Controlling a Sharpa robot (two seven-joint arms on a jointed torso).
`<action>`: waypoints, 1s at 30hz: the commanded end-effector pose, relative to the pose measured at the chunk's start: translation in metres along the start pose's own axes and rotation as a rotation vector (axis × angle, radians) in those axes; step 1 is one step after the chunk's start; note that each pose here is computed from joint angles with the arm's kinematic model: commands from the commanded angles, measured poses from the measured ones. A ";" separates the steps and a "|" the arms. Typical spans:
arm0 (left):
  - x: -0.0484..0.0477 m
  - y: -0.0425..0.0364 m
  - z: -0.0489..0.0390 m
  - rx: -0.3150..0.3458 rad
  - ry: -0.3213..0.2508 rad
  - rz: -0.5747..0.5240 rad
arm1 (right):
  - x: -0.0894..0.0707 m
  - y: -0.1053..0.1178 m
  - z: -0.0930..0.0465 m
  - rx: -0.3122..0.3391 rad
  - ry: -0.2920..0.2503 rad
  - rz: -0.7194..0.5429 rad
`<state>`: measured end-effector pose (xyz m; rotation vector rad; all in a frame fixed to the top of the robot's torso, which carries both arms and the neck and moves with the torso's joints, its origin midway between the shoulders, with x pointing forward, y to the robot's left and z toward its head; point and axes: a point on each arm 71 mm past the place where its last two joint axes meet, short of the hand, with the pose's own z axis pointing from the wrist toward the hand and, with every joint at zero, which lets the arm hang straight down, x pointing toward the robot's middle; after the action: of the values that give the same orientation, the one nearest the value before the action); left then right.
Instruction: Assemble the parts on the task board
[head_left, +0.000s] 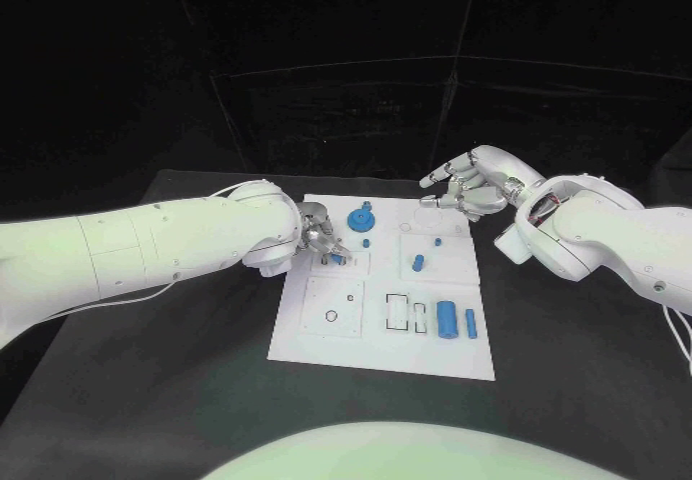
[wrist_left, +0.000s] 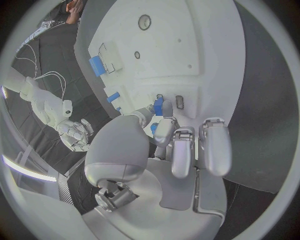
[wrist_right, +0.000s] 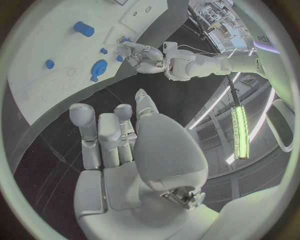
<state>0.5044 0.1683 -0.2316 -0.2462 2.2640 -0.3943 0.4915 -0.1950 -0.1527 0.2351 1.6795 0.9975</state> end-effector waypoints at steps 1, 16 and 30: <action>-0.0015 -0.0017 0.0009 0.014 -0.029 0.011 | 0.000 0.002 0.001 -0.007 0.004 0.002; 0.0058 -0.0048 0.0050 0.016 -0.010 0.021 | 0.000 0.001 0.001 -0.006 0.007 0.002; 0.0076 -0.0008 0.0054 -0.007 0.028 0.042 | 0.000 0.001 0.002 -0.005 0.010 0.002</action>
<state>0.5050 0.1627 -0.2368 -0.2220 2.2645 -0.3937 0.4929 -0.1944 -0.1535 0.2341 1.6841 0.9967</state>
